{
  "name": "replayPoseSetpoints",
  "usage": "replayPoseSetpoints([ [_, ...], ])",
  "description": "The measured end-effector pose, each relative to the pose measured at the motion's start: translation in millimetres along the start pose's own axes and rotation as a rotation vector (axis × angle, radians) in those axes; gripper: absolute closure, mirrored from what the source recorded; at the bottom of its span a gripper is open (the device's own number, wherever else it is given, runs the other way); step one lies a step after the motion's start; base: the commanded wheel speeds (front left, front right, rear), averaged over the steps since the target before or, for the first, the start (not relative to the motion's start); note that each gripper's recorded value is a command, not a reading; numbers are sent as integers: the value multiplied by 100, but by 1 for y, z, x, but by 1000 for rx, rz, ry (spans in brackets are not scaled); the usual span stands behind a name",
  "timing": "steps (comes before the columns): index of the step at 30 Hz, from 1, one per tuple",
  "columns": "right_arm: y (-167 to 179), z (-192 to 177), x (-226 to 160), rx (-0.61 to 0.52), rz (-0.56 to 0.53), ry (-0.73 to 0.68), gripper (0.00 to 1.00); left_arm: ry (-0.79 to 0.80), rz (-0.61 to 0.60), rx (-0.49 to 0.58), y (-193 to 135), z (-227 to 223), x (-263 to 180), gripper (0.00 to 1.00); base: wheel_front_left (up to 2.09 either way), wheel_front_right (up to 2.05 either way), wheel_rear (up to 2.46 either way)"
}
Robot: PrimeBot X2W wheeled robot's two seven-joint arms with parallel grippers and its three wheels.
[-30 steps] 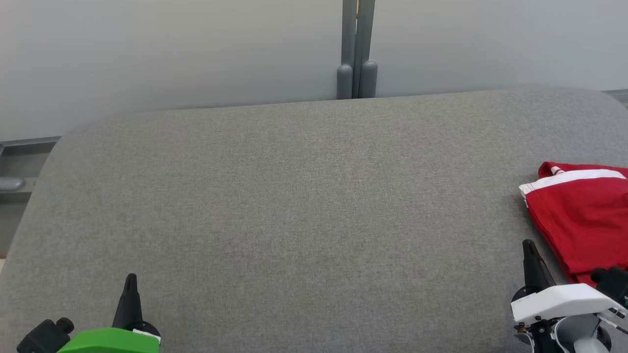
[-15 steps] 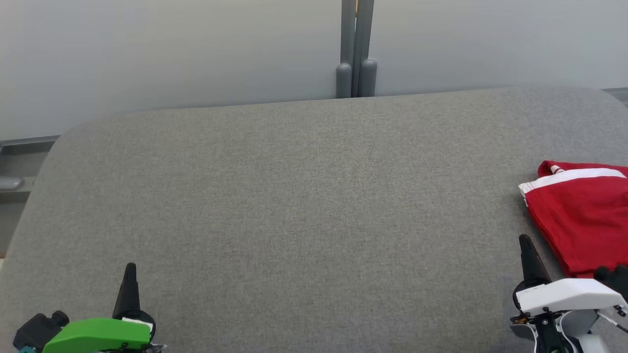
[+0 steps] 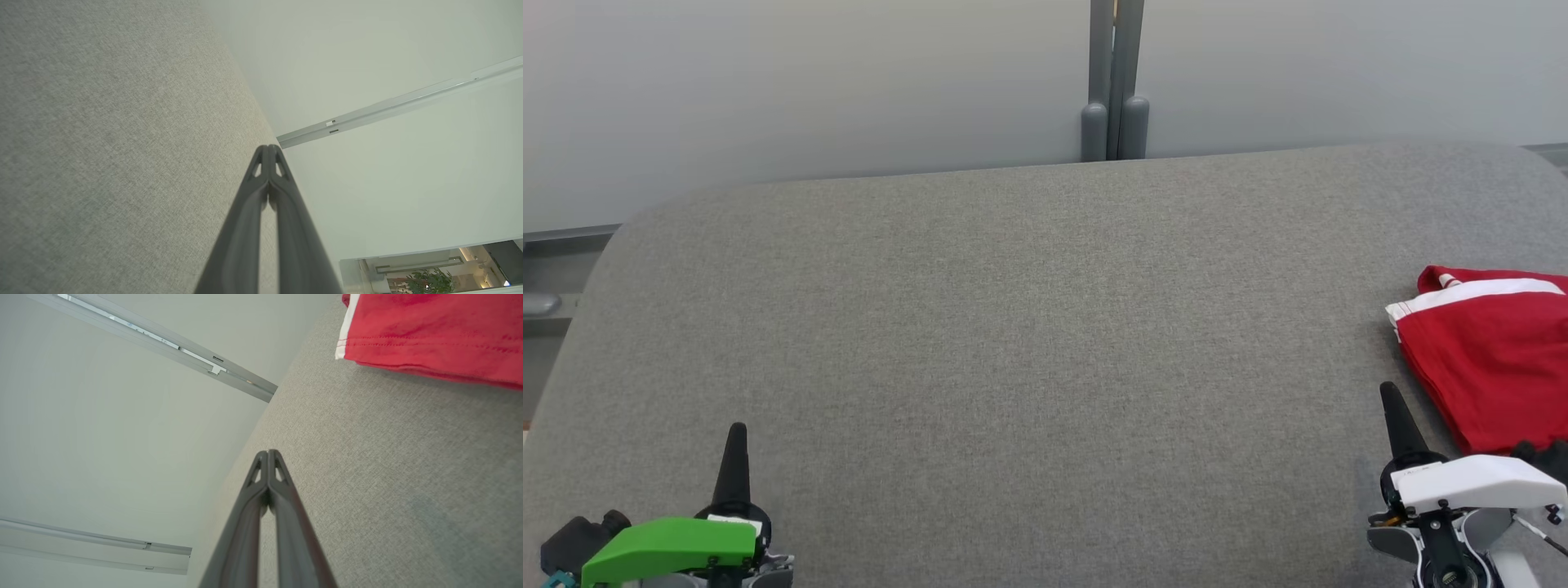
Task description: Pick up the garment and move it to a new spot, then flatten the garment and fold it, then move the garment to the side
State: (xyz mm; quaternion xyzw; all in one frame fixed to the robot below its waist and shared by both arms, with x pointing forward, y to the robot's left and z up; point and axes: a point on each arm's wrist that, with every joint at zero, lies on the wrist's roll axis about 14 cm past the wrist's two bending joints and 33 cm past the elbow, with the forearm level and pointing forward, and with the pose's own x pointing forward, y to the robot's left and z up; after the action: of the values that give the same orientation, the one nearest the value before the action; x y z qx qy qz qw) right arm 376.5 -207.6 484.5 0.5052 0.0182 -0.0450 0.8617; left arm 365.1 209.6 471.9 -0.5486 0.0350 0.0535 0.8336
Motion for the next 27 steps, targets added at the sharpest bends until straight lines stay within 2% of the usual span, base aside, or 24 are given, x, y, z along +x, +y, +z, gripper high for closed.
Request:
replayPoseSetpoints([
  [27,12,0,6,286,38,21,100,14,-53,-232,-18,2,11,100,0,0,0],
])
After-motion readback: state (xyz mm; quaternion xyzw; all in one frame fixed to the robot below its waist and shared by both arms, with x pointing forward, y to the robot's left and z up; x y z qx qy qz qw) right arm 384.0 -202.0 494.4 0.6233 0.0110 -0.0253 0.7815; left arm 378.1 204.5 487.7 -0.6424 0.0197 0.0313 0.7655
